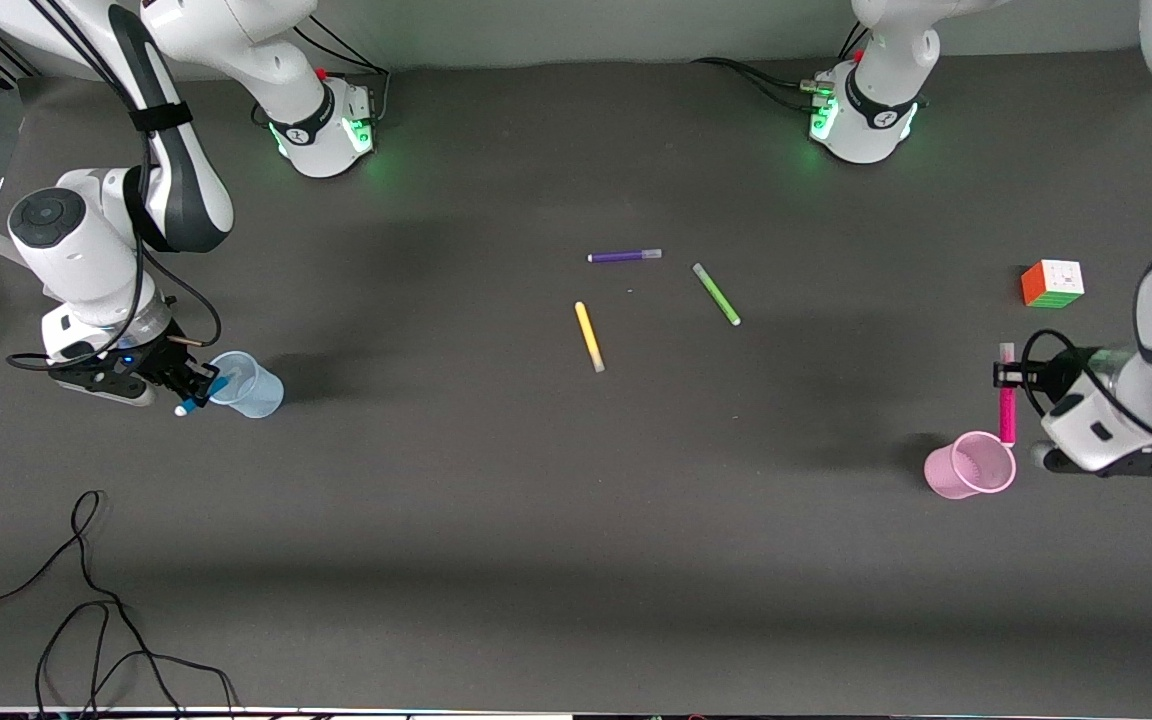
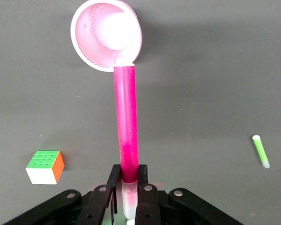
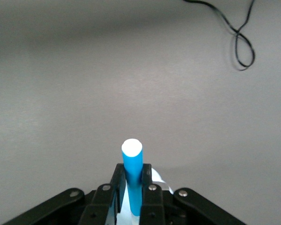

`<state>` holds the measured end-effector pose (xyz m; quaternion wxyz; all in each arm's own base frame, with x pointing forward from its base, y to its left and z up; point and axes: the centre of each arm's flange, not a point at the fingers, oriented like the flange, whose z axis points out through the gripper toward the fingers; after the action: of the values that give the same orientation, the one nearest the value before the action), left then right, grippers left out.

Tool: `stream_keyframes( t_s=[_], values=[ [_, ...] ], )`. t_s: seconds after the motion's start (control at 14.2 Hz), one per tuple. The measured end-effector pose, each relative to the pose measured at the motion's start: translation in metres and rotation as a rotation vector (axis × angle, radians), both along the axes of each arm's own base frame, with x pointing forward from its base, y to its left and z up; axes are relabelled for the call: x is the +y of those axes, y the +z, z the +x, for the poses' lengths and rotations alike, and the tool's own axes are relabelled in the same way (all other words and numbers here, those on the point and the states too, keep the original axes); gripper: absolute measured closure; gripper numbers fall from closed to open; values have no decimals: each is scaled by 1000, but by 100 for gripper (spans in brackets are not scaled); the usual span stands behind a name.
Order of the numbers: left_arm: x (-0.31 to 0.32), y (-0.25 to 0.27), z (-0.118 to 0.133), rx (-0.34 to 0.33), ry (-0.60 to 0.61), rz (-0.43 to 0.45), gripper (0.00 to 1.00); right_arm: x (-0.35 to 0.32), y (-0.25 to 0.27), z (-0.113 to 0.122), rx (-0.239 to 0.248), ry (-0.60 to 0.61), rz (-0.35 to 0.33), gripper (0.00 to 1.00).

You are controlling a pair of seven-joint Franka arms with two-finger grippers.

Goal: Place pink and blue markers in matching cups
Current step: 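Carry the blue marker into the blue cup while the left gripper carries pink, then release both markers into their cups and raise both grippers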

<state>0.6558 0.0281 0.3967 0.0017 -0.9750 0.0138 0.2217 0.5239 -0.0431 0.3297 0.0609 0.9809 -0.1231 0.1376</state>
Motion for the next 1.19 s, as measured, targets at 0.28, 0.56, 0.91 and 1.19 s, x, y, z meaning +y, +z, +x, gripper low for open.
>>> stream_keyframes(
  t_s=[0.28, 0.56, 0.91, 1.19],
  values=[
    [26, -53, 27, 46, 15, 35, 82, -3, -2, -1, -10, 6, -6, 82],
    [35, -108, 38, 53, 24, 31, 82, 1, -19, -6, -24, 22, -8, 82],
    [26, -134, 41, 60, 11, 24, 82, 5, -35, -9, -16, 33, -17, 75],
    [22, -130, 43, 50, 6, 25, 79, 17, -35, -9, -15, 58, -17, 35]
  ],
)
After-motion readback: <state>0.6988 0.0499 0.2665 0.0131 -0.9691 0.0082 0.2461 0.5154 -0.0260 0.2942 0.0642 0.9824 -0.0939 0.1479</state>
